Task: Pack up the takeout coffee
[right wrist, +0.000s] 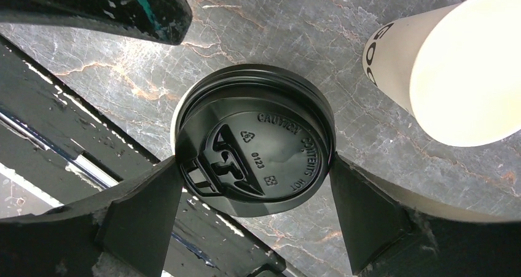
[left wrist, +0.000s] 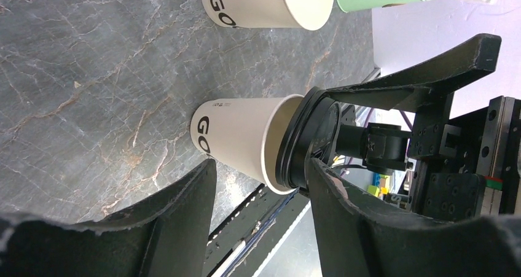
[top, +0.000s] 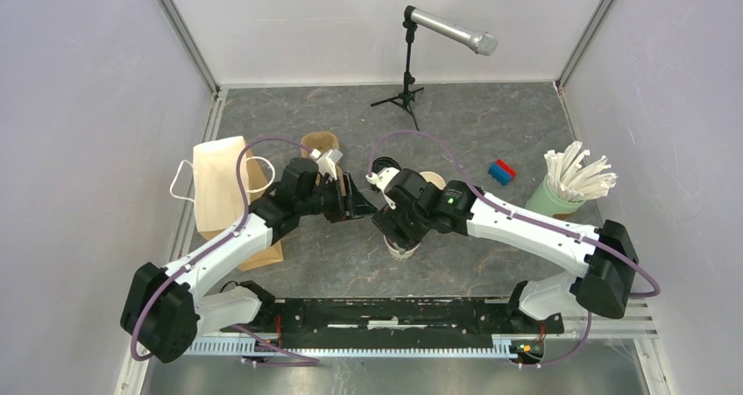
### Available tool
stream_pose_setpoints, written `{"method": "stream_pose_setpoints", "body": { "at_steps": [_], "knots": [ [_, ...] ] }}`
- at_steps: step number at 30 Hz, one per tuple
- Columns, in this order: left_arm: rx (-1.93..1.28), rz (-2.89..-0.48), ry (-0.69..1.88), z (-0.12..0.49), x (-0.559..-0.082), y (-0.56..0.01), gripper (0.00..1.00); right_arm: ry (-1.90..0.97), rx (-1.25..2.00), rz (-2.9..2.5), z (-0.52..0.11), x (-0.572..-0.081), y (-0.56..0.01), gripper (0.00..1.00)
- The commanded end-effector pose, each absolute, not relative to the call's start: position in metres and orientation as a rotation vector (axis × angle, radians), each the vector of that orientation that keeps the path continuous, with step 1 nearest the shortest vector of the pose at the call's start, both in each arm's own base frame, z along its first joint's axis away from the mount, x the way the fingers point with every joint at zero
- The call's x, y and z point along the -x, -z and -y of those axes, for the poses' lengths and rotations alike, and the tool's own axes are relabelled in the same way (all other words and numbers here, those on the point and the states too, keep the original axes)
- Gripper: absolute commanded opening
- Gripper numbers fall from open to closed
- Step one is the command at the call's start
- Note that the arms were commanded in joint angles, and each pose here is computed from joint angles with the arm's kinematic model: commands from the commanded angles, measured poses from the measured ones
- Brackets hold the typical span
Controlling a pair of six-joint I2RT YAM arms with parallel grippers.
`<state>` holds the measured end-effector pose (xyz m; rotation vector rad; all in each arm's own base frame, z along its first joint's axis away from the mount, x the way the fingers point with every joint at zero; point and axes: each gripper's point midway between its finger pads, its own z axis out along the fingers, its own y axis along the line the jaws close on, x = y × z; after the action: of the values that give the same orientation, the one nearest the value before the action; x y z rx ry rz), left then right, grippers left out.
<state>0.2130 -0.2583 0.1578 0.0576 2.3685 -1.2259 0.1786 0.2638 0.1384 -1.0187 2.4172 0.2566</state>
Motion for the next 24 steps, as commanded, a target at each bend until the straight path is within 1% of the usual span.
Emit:
{"method": "stream_pose_setpoints", "body": {
  "at_steps": [1,10,15,24],
  "knots": [
    [-0.057,-2.334,1.302,0.267,-0.214,-0.166,0.63,-0.278,1.022,-2.372,-0.273,-0.185,-0.149,0.93],
    [-0.056,-2.347,1.331,0.270,-0.212,-0.161,0.63,-0.304,1.034,-2.355,-0.274,-0.183,-0.152,0.95],
    [-0.063,-2.356,1.338,0.273,-0.210,-0.159,0.63,-0.301,1.044,-2.353,-0.275,-0.184,-0.155,0.89],
    [-0.063,-2.364,1.332,0.273,-0.210,-0.156,0.62,-0.330,1.085,-2.360,-0.278,-0.181,-0.169,0.90]
  ]
}}
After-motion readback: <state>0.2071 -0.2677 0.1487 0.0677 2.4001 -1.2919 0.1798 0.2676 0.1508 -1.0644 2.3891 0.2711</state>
